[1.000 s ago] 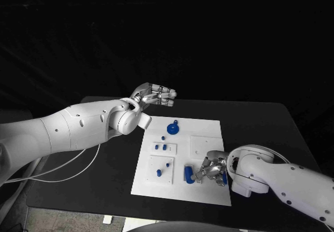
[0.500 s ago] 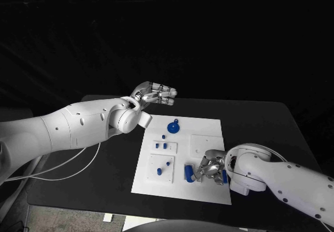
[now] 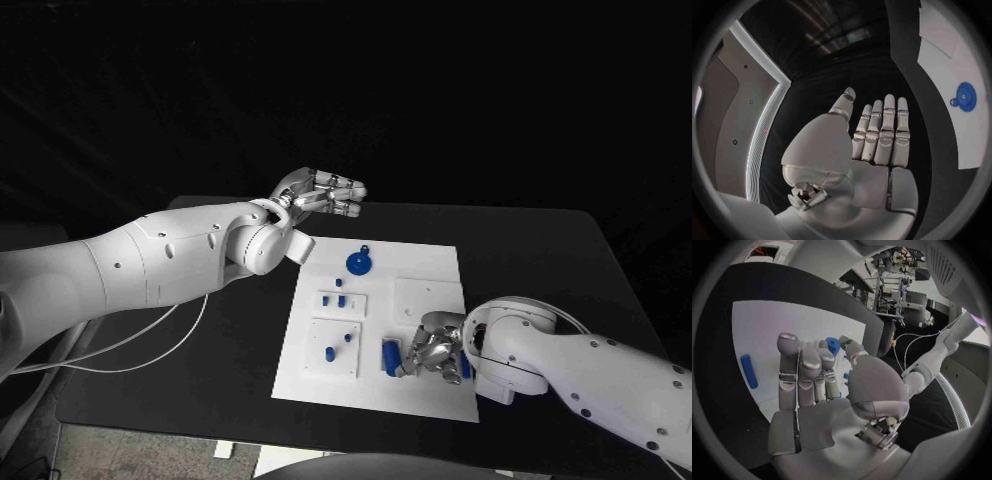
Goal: Assemble the parts on the task board
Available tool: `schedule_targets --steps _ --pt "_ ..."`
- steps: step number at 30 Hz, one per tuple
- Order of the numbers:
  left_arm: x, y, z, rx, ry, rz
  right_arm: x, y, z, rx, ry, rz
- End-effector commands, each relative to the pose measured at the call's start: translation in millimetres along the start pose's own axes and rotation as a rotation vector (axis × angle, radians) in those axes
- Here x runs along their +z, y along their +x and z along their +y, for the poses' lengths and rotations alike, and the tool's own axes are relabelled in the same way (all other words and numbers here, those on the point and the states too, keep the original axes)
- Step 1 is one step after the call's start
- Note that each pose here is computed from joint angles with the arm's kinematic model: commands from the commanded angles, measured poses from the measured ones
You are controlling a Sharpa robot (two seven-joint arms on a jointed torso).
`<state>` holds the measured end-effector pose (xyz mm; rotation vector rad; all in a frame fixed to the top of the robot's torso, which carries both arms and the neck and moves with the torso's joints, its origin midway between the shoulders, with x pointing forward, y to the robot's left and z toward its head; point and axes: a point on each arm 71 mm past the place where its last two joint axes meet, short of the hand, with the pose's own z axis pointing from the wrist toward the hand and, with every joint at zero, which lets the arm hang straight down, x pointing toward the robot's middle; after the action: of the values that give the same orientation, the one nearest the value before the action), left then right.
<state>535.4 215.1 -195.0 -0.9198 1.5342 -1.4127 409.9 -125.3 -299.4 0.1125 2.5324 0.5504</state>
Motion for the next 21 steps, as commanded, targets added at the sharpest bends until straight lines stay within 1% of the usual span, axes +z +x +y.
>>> schedule_targets --steps 1,5,12,17,21 --pt "0.4 2.7 -1.2 -0.004 0.008 0.018 1.7 -0.5 0 -0.015 0.012 -0.014" --pt "0.5 3.0 -1.3 -0.004 0.008 0.019 5.5 -2.1 -1 -0.014 0.025 -0.037" --pt "0.5 2.9 -1.2 -0.005 0.007 0.019 12.6 0.4 -3 -0.002 0.040 -0.048" --pt "0.6 2.9 -1.2 -0.005 0.007 0.019 14.8 0.0 -3 0.012 0.041 -0.062" --pt "0.6 3.0 -1.2 -0.005 0.007 0.019 15.5 0.4 -3 0.016 0.039 -0.059"
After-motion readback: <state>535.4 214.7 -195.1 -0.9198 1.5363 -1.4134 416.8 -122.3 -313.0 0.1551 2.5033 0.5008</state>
